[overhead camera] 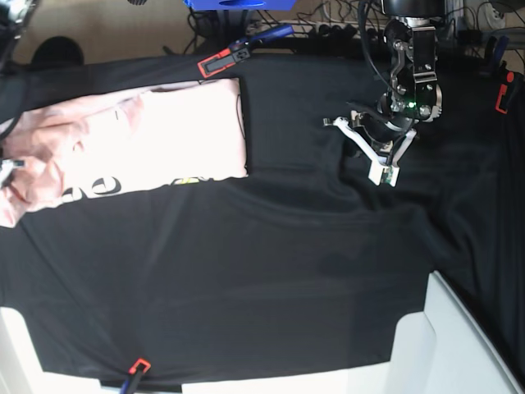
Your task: Fold the T-shirt properly
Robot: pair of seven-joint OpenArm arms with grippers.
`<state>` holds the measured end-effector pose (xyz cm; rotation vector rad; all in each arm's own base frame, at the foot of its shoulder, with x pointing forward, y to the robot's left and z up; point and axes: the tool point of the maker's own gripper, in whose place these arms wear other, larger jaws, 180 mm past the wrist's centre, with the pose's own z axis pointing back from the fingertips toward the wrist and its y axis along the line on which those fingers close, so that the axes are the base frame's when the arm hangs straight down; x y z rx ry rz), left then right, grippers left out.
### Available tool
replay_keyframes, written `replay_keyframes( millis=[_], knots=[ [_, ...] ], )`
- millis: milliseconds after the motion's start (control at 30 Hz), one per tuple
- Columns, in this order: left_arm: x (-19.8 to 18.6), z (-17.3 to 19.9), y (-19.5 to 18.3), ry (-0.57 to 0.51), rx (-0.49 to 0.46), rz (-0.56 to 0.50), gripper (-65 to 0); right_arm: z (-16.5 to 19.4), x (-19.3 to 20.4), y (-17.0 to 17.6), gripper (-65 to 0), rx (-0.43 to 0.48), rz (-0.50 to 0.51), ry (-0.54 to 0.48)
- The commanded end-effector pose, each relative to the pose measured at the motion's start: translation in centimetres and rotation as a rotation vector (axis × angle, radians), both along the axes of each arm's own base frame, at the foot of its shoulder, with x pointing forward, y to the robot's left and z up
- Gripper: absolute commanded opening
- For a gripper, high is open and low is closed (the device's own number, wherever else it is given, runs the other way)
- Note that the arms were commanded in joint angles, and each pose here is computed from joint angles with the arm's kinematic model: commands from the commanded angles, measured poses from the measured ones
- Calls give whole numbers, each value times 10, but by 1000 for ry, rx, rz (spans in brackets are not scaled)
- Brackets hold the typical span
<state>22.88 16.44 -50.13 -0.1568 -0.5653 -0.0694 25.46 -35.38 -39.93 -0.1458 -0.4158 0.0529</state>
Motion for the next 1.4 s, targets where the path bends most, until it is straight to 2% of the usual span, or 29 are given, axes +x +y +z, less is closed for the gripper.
replay_keyframes(
  millis=[0, 133, 267, 367, 767, 933, 1067, 1367],
  knots=[
    [-32, -19, 5, 142, 44, -20, -650, 20, 12, -6, -647, -69, 13, -50],
    [-32, -19, 6, 141, 45, -17, -650, 33, 9, 3, -647, -244, 17, -30],
    [-32, -19, 7, 140, 45, -15, -650, 40, 13, 30, -649, -349, 110, -9],
    [-32, -19, 7, 140, 45, -15, -650, 41, 16, 58, -649, -368, 166, -19],
    [-32, -18, 15, 141, 61, -15, -650, 36, 1, 122, -649, -532, 311, 25],
    [-42, -16, 44, 149, 84, 58, -650, 25, -7, 150, -649, -548, 410, 36],
    [-50, -13, 74, 151, 116, 124, -650, 29, -10, 164, -649, -553, 443, 41],
    [-52, -3, 113, 152, 193, 118, -650, 23, -19, 219, -649, -524, 597, 47]
  ],
)
